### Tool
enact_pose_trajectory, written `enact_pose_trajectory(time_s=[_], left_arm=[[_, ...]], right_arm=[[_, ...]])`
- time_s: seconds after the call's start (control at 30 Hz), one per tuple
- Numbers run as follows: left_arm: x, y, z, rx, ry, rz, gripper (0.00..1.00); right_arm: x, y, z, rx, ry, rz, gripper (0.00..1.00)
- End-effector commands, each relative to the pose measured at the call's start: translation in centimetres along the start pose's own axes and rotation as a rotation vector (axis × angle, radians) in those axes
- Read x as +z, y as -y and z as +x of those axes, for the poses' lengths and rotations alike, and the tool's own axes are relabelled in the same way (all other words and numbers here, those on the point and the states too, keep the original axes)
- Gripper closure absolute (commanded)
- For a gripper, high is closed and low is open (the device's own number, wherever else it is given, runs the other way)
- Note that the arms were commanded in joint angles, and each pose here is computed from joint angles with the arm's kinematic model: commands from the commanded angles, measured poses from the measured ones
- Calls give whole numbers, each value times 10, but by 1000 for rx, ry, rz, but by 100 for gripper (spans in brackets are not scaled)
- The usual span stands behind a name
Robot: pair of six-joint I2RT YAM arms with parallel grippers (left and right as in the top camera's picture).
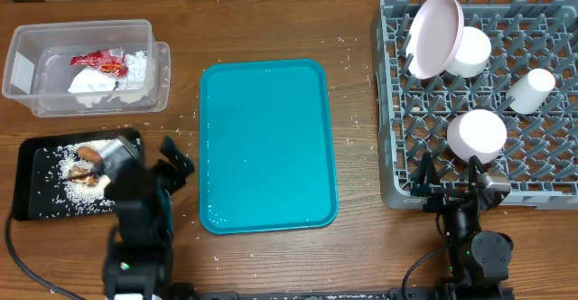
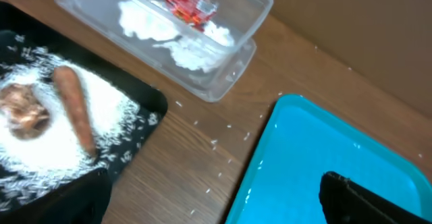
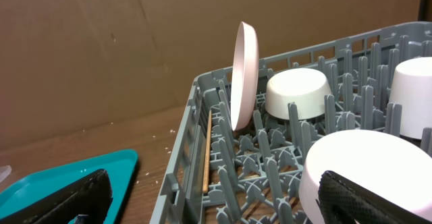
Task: Sort waste into correct bins and load items into the dishwasher
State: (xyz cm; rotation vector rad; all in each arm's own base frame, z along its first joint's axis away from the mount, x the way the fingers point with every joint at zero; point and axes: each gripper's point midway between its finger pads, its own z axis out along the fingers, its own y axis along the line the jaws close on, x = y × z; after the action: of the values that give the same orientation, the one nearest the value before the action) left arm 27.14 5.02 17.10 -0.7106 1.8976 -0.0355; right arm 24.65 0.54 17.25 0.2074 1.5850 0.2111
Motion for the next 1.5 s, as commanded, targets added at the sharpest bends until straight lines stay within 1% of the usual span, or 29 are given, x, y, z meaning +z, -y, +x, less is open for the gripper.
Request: enact_pose_trajectory(time_s=[0.0, 0.23, 0.37, 0.43, 0.6, 0.8, 1.1, 1.47], left_arm=[[5, 0, 21, 45, 38, 76, 0], [8, -5, 32, 17, 158, 147, 0], [5, -7, 33, 35, 242, 187, 0], [4, -8, 36, 51, 238, 186, 0], [-3, -1, 35, 155, 256, 224, 0], [-2, -22, 53, 184, 188, 149, 0], [-24, -12, 18, 132, 358, 209, 0], [-23, -13, 18, 133, 354, 206, 0]], right_arm=[[0, -2, 2, -8, 3, -12, 0], [0, -2, 2, -8, 4, -12, 0], [0, -2, 2, -7, 4, -12, 0], [0, -2, 2, -7, 4, -12, 0], [0, -2, 2, -7, 4, -12, 0], [0, -2, 2, -8, 4, -12, 0], [0, -2, 2, -7, 4, -12, 0], [0, -2, 2, -8, 4, -12, 0]])
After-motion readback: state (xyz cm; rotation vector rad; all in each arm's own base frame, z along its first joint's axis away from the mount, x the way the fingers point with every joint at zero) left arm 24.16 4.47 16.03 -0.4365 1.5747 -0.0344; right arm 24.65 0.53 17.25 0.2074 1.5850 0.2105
